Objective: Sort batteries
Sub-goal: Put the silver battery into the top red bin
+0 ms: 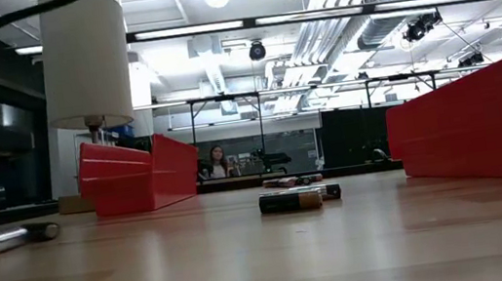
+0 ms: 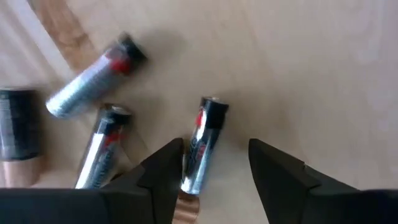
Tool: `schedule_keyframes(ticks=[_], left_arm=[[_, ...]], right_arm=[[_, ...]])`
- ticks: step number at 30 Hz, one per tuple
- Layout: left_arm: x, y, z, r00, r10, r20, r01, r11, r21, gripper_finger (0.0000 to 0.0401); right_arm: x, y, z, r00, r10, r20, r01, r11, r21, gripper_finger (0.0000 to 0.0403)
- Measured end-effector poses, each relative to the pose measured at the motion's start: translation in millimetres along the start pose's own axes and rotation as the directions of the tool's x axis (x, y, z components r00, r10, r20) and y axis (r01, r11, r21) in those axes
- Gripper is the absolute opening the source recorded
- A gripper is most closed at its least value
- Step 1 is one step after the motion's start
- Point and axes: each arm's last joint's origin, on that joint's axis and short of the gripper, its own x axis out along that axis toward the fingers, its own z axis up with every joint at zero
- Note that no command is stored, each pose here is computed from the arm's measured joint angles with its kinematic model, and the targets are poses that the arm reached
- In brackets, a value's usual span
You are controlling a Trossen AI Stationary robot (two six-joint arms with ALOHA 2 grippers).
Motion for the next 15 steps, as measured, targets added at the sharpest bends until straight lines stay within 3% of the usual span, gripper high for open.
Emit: schedule_keyframes(ticks=[5,10,13,15], left_arm=[[4,4,-3,1.0,0.001,0.013,-0.001,1.0,-0.005,0.0133],[1,13,4,0.998,-0.059,0.028,0.062,0.994,-0.095,0.0031],[-16,15,11,0.986,-0.149,0.075,0.16,0.972,-0.171,0.0027],[-40,14,12,0.97,-0.183,0.16,0.208,0.965,-0.159,0.0028]], right_arm=[[0,0,0,1.0,-0.001,-0.001,0.001,1.0,0.0,0.0],[0,0,0,1.0,-0.001,-0.002,0.001,1.0,0.003,0.0],[0,0,0,1.0,-0.001,-0.002,0.001,1.0,0.008,0.0],[0,0,0,1.0,-0.002,-0.002,0.002,1.0,0.007,0.0]])
